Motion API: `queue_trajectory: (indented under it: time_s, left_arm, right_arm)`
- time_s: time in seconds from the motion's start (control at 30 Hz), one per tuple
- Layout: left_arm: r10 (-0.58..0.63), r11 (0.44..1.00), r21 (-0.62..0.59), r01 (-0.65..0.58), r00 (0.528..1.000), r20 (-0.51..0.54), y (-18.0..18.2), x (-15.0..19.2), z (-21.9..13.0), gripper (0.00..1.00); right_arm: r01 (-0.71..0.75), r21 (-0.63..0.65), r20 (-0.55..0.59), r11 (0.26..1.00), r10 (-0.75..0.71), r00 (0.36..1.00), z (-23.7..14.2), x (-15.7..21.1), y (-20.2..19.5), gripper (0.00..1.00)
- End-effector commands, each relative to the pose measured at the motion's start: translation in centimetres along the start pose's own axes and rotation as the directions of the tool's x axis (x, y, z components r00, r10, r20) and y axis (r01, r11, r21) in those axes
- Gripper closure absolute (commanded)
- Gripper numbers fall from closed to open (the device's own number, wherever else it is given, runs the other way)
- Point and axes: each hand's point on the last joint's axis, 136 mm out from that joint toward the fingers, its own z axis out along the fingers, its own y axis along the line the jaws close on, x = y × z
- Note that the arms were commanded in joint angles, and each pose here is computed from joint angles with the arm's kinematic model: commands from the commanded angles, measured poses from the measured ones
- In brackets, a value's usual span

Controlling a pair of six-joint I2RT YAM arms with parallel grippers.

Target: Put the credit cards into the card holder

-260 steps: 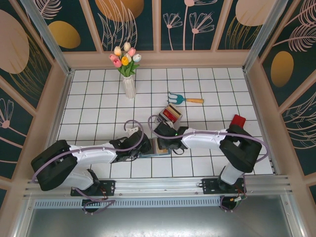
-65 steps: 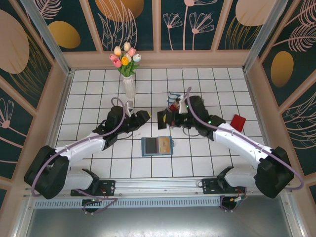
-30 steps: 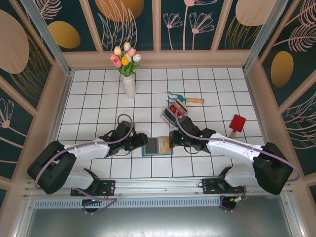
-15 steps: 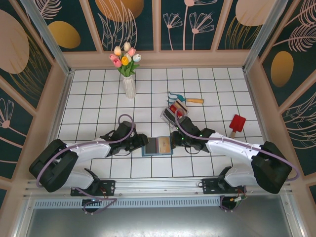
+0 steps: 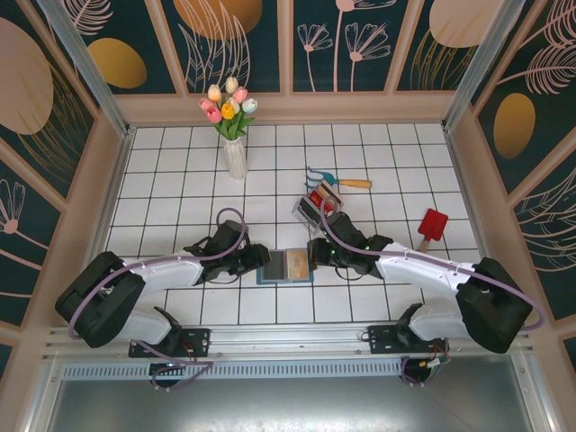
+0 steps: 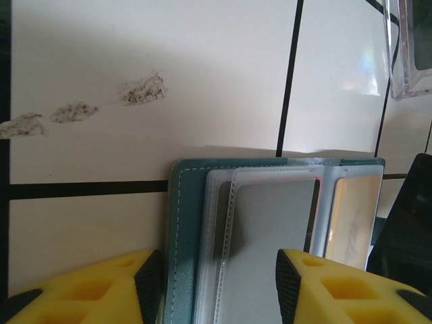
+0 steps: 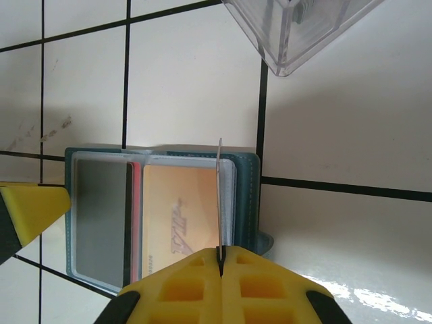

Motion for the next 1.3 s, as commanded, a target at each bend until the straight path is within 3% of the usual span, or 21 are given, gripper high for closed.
queue_trajectory:
  time_s: [0.0,0.37,0.6,1.27]
  left_arm:
    - [0.028,0.999,0.022,-0.028,0.999,-0.040,-0.6,0.8,0.7,0.51]
    - [0.027,0.999,0.031,-0.026,0.999,-0.042,-0.9,0.7,0.9,0.53]
    - [0.021,1.000,0.017,-0.020,0.999,-0.035,-0.7,0.6,0.9,0.53]
    - [0.017,1.000,0.011,-0.017,0.999,-0.034,-0.6,0.6,0.9,0.54]
  right_arm:
    - [-0.040,-0.078,0.031,0.996,0.042,0.999,-0.9,-0.9,1.3,0.98]
    - [-0.081,-0.157,0.021,0.984,0.085,0.996,-1.2,-1.2,2.5,0.98]
    - [-0.071,0.031,0.049,0.997,0.070,0.996,-1.0,-0.9,-1.2,0.97]
    - [-0.042,0.075,-0.016,0.996,0.043,0.999,0.7,0.7,-2.4,0.98]
